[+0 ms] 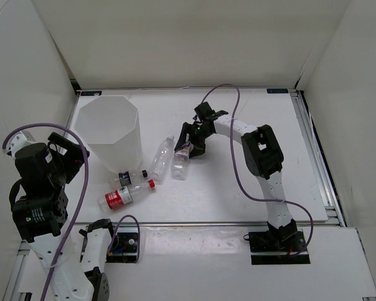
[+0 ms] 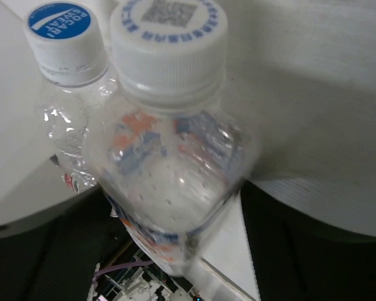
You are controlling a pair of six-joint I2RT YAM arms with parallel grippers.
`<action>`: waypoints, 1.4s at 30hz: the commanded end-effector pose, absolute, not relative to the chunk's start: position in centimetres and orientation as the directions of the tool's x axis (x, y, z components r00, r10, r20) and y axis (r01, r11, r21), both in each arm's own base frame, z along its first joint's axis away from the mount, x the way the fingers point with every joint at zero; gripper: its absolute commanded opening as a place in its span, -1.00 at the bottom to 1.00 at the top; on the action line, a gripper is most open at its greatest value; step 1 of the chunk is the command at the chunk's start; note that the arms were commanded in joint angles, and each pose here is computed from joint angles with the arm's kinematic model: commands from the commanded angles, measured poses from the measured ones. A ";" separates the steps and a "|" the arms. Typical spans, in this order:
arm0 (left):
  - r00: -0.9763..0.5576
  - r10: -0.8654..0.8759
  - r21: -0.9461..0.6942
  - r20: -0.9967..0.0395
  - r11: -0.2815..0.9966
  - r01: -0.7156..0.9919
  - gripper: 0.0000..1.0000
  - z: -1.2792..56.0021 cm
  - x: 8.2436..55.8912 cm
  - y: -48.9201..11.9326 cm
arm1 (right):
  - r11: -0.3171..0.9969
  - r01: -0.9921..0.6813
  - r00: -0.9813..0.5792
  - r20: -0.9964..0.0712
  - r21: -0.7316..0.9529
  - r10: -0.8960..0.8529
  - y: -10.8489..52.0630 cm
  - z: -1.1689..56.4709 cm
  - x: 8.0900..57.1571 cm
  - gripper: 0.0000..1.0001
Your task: Put the plastic bottles in the bin
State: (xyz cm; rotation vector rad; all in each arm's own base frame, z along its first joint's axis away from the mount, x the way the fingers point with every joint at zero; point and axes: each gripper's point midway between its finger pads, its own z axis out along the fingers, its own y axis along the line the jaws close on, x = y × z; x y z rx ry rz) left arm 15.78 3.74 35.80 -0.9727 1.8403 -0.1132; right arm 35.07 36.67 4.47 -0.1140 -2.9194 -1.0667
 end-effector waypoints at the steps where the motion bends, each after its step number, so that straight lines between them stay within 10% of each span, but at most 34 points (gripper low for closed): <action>1: -0.187 -0.666 -0.458 -0.722 0.662 -0.593 1.00 34.9 14.8 3.7 | 0.757 0.096 -0.995 0.077 0.647 0.061 35.7 4.8 34.5 0.55; 11: -0.199 -0.676 -0.441 -0.710 0.646 -0.623 1.00 33.1 14.5 4.0 | 0.736 0.056 -0.997 -0.004 0.674 0.080 31.6 10.9 32.7 -0.23; 22: -0.200 -0.793 -0.517 -0.575 0.542 -0.662 1.00 27.5 13.5 2.0 | 0.356 -0.437 -0.830 -0.523 0.826 0.194 39.4 40.6 36.4 -0.26; 31: -0.331 -0.801 -0.463 -0.499 0.569 -0.679 1.00 24.0 12.7 0.6 | 0.152 -0.682 -0.683 -0.697 0.715 0.219 48.3 44.9 35.1 -0.26; 39: -0.435 -0.783 -0.471 -0.444 0.617 -0.630 1.00 23.7 13.5 -1.0 | 0.307 -0.778 -0.485 -0.835 0.547 0.259 53.7 42.3 35.4 -0.04; 42: -0.441 -0.814 -0.470 -0.378 0.579 -0.666 1.00 21.9 13.3 -1.5 | 0.256 -0.800 -0.506 -0.839 0.543 0.200 54.0 42.2 33.9 0.62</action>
